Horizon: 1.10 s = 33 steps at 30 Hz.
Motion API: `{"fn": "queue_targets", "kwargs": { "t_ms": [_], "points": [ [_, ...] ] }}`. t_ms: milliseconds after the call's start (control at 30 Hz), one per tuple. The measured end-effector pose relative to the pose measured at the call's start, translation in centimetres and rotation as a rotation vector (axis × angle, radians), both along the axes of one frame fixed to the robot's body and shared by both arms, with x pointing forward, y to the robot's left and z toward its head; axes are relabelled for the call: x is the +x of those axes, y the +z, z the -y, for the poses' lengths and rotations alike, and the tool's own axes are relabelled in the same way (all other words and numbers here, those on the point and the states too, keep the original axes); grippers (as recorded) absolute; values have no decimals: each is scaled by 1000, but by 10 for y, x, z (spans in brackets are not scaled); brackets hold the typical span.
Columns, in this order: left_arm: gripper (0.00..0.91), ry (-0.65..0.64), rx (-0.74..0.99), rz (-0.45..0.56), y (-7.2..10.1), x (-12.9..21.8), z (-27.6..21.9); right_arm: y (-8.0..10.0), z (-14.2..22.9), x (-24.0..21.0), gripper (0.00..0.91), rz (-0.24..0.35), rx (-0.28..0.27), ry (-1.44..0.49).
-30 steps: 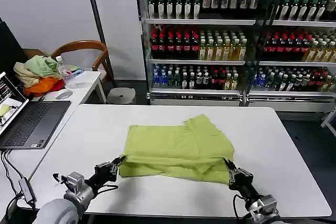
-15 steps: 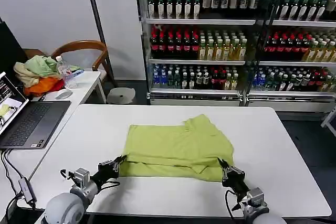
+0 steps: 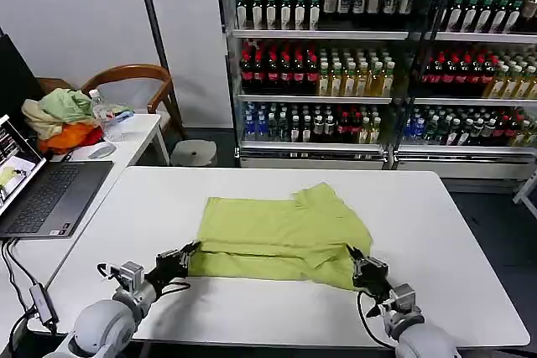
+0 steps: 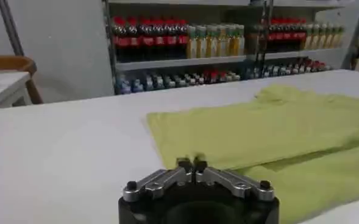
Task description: Fold and organize the clothes.
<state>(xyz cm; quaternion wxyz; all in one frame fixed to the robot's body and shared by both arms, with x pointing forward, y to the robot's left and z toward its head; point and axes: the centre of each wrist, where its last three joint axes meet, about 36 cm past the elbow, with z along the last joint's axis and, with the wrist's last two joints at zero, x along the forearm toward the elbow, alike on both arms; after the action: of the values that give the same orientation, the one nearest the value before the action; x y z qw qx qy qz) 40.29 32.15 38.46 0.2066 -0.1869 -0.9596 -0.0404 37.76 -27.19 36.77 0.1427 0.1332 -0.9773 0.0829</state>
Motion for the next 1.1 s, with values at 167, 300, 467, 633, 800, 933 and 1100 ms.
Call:
{"fn": "queue_targets", "kwargs": {
  "t_ms": [167,300,467,633,800,933,1100],
  "points": [
    [907,12,10,2,0,3,-3,4,3,11,907,-26,6,-51],
    [907,23,21,6,2,1,-8,11,10,13,907,-49,15,-79],
    [907,36,21,3,12,-8,-9,23,15,-3,907,-53,20,-86],
    [907,44,20,-47,17,-25,1,25,17,-29,907,-69,7,-82],
    [907,64,41,-110,17,-35,9,21,17,-51,907,-98,-9,-87],
    [907,90,58,-142,18,-38,12,18,17,-60,786,-115,-12,-91],
    [574,115,73,-168,18,-40,16,15,16,-69,0,-143,-10,-85]
  ]
}}
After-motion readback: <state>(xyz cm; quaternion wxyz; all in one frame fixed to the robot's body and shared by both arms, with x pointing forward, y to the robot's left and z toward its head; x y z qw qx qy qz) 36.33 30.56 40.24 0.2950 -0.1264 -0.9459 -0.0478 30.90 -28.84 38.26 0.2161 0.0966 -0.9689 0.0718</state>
